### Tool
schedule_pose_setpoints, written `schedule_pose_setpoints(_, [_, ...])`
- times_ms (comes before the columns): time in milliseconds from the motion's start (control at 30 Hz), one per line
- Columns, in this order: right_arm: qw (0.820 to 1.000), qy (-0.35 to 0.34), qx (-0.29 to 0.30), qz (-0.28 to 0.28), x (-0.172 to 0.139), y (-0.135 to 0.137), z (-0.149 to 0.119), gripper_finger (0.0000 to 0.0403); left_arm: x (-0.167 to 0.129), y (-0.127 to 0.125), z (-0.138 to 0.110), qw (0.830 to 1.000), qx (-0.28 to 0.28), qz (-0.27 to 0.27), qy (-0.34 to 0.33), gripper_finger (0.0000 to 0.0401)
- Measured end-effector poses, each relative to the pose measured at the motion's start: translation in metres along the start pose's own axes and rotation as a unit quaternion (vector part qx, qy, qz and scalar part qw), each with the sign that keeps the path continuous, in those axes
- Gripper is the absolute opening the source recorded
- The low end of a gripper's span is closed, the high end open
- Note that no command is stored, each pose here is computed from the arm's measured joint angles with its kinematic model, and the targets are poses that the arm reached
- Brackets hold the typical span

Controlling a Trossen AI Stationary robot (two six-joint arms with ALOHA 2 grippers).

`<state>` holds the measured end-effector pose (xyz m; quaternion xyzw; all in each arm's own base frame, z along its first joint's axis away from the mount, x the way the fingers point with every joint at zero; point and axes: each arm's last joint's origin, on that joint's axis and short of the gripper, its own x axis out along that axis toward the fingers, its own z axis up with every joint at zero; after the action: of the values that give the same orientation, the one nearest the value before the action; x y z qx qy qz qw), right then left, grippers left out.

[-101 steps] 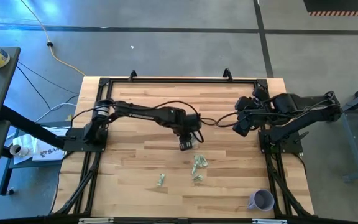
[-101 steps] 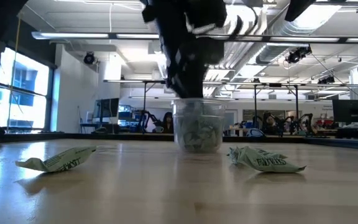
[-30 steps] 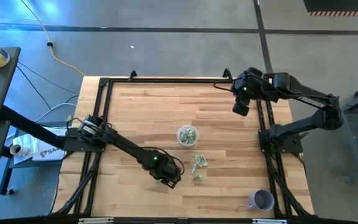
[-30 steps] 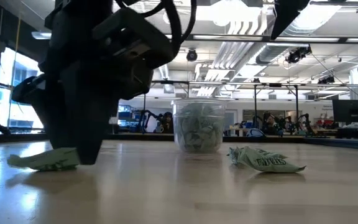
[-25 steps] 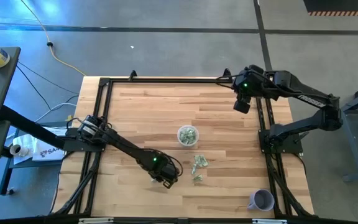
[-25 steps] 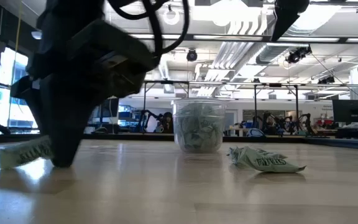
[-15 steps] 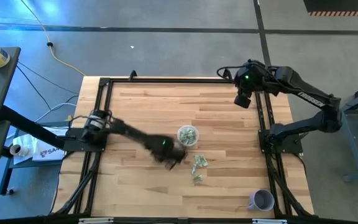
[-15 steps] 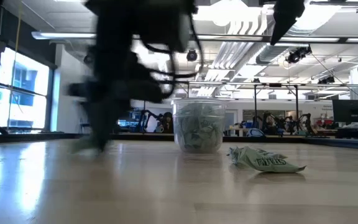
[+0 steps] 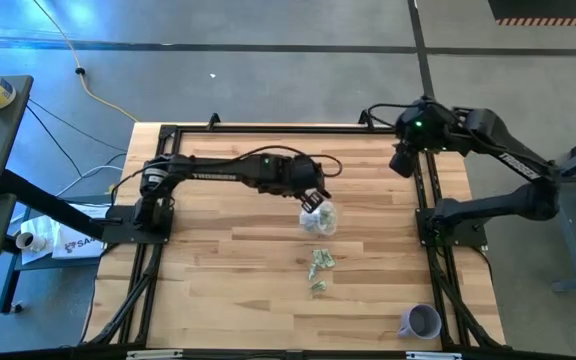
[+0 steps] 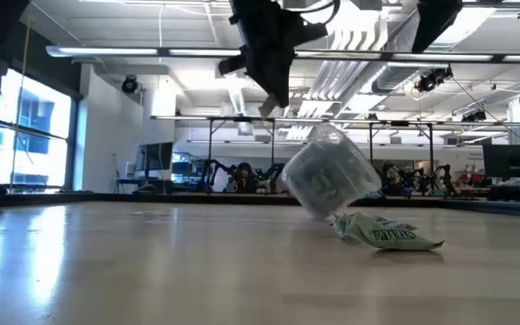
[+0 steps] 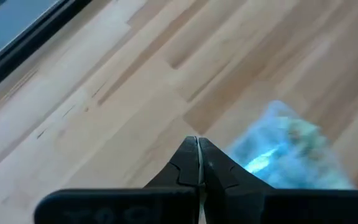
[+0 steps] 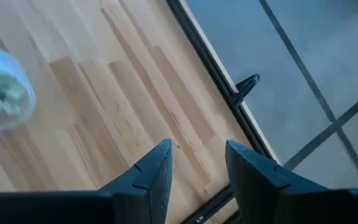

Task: Pick and place Stevia / Truvia into bins
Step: Put the white stevia packet into the transparent container

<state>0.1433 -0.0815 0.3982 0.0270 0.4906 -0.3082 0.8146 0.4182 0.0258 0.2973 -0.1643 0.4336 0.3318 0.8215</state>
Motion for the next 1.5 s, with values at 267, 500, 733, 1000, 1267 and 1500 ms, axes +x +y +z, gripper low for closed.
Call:
schedule_pose_setpoints(267, [0.987,0.118,0.092,0.055,0.048,0.018,-0.055,0.0136,0.017,0.004,-0.011,1.0,0.001,0.013,0.025,0.0032])
schedule_pose_setpoints(500, [0.92,0.193,0.179,0.291,0.142,0.08,-0.138,0.0109,0.02,0.002,-0.017,0.999,-0.005,0.002,0.04,0.0032])
schedule_pose_setpoints(733, [0.896,0.091,0.184,0.395,0.145,0.119,-0.116,0.0044,0.033,-0.003,-0.021,0.998,0.013,-0.01,0.062,0.0032])
schedule_pose_setpoints(1000, [0.896,0.082,0.162,0.406,0.173,0.152,-0.09,0.0028,0.046,-0.006,-0.03,0.993,0.036,-0.013,0.11,0.0032])
schedule_pose_setpoints(1267, [0.921,0.052,0.111,0.371,0.199,0.17,-0.03,0.0027,0.034,-0.006,-0.047,0.984,0.085,0.031,0.155,0.0032])
schedule_pose_setpoints(1500, [0.922,0.011,0.105,0.372,0.212,0.184,0.042,0.0027,-0.007,-0.01,-0.066,0.979,0.12,0.106,0.124,0.0032])
